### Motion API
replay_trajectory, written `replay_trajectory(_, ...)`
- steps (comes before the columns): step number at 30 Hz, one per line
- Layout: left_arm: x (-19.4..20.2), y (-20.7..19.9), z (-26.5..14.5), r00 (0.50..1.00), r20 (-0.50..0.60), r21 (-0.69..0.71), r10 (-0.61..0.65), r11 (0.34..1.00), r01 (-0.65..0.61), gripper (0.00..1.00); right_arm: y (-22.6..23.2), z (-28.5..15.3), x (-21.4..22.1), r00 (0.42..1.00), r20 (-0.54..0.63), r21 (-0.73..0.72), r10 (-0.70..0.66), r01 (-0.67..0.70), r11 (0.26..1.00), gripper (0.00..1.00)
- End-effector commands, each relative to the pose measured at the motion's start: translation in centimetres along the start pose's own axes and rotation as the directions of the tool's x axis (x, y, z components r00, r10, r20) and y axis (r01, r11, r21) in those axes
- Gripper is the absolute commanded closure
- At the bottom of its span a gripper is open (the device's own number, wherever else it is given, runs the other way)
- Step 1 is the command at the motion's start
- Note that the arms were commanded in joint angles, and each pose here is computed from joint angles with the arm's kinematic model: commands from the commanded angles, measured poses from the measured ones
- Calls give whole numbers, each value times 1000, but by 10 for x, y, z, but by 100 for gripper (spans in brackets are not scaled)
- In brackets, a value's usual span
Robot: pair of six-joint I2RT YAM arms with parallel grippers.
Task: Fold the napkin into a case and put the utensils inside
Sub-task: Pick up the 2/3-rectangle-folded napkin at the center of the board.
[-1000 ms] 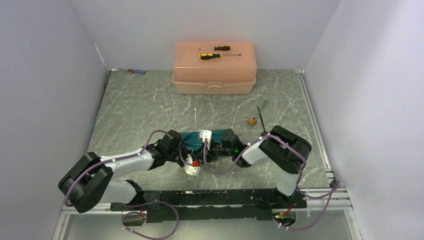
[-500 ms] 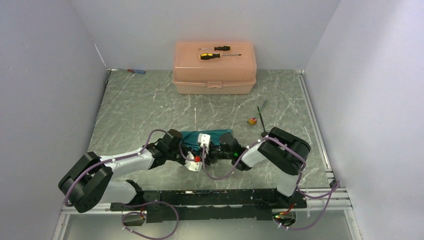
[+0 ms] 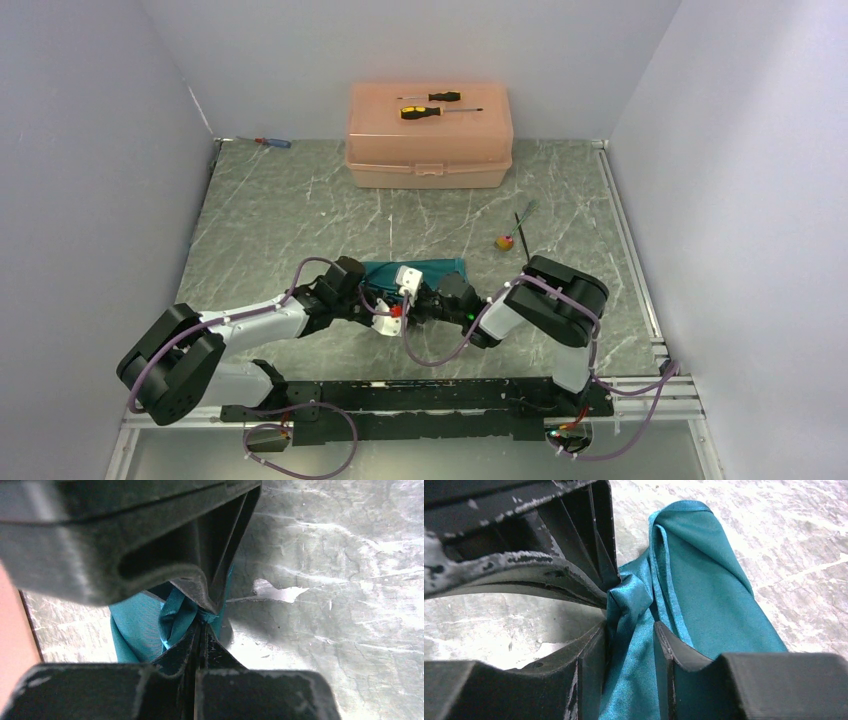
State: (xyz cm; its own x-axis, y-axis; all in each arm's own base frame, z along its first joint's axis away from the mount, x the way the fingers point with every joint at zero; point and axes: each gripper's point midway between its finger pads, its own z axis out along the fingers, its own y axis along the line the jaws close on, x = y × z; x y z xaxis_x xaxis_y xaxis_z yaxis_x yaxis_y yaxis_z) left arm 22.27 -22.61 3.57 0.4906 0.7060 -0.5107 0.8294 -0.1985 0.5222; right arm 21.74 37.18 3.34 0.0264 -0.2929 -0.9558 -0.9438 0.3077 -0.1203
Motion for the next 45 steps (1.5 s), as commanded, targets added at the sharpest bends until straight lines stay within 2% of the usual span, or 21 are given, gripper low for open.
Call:
replay_trajectory(1,-13,22,-4,999,30,-61,-12,998,14,97,-4,8,-18,996,80,13,-36,35,999,59)
replay_trajectory(9,-12,22,-5,999,23,-68,-36,997,38,97,24,1,-8,998,69,-122,9,0,992,57)
replay_trajectory(20,-16,33,-9,997,24,-100,-70,992,72,97,4,11,-6,996,50,17,-68,67,998,58)
replay_trajectory(23,-15,31,-10,997,24,-97,-73,992,75,97,-3,9,-7,996,56,67,-68,65,996,63)
replay_trajectory(25,-15,30,-11,997,21,-98,-73,992,75,91,-7,8,-9,996,70,90,-62,55,994,71)
replay_trajectory(28,-15,32,-15,996,19,-116,-83,990,85,80,-7,8,-9,996,80,96,-47,40,995,89)
replay_trajectory(29,-15,31,-17,996,14,-116,-93,989,94,75,-7,7,-9,995,87,95,-40,31,995,92)
replay_trajectory(31,-13,25,-22,995,5,-109,-101,989,101,65,-5,7,-9,995,94,91,-28,19,996,93)
replay_trajectory(34,-10,18,-25,997,4,-111,-83,990,83,60,-2,7,-10,994,104,74,-18,11,997,92)
replay_trajectory(39,-3,20,-19,995,-21,-119,-96,988,93,61,5,7,-11,994,109,39,-2,-2,999,91)
replay_trajectory(45,0,25,-9,998,-22,-133,-53,990,50,64,10,4,-4,996,92,12,20,-21,1000,91)
